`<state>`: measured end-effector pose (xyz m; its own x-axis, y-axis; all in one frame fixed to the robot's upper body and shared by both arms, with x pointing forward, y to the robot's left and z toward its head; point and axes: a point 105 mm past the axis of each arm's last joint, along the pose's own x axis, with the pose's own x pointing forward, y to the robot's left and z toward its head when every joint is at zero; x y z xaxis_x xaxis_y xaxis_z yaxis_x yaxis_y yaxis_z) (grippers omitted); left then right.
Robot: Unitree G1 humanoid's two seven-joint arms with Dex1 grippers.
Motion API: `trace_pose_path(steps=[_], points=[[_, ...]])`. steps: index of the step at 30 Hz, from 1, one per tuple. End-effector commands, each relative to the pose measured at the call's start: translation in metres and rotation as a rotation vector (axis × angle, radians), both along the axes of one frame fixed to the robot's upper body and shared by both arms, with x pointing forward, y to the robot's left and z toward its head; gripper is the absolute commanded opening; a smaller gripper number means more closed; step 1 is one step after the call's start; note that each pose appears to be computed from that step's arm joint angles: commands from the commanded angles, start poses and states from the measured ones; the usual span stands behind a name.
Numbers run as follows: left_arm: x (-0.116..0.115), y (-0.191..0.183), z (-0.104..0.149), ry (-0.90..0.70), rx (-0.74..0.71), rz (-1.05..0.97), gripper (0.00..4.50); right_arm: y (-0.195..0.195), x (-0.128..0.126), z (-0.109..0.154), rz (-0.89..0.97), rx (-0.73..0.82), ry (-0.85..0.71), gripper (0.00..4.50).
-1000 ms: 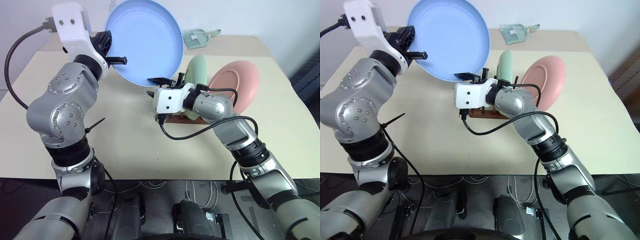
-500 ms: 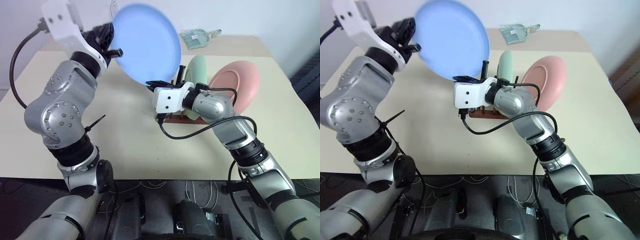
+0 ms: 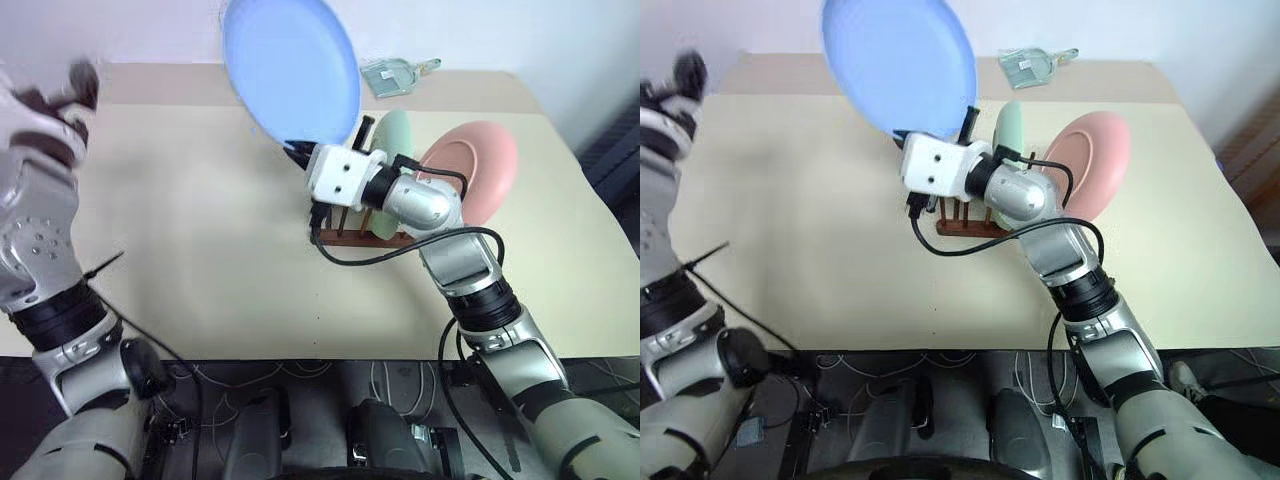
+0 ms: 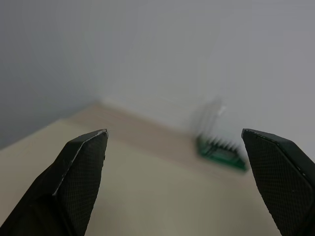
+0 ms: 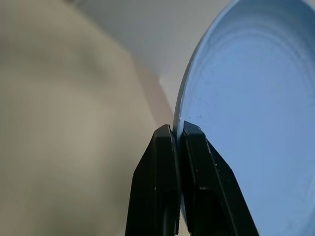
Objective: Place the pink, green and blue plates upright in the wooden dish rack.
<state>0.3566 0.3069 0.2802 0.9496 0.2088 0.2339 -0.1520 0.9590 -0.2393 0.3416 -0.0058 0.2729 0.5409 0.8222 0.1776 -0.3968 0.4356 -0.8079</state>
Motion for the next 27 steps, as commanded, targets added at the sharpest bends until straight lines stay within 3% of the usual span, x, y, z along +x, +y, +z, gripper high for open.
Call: trace_pose_path(steps=[1,5,12,22,27], points=[[0.0,-0.028,-0.014,0.008,0.257,-0.143,4.46,0.001,-0.03,0.045,0.135,0.244,0.017,0.0],[-0.008,-0.071,-0.053,0.053,0.448,-0.372,4.46,-0.004,-0.047,0.053,0.239,0.427,0.187,0.0],[-0.021,-0.12,-0.093,0.097,0.492,-0.655,4.46,-0.017,-0.056,0.042,0.294,0.597,0.48,0.0],[-0.046,-0.151,-0.119,0.139,0.517,-0.958,4.46,-0.029,-0.054,0.029,0.31,0.729,0.732,0.0],[-0.052,-0.155,-0.125,0.158,0.519,-0.991,4.46,-0.031,-0.049,0.022,0.306,0.759,0.814,0.0]])
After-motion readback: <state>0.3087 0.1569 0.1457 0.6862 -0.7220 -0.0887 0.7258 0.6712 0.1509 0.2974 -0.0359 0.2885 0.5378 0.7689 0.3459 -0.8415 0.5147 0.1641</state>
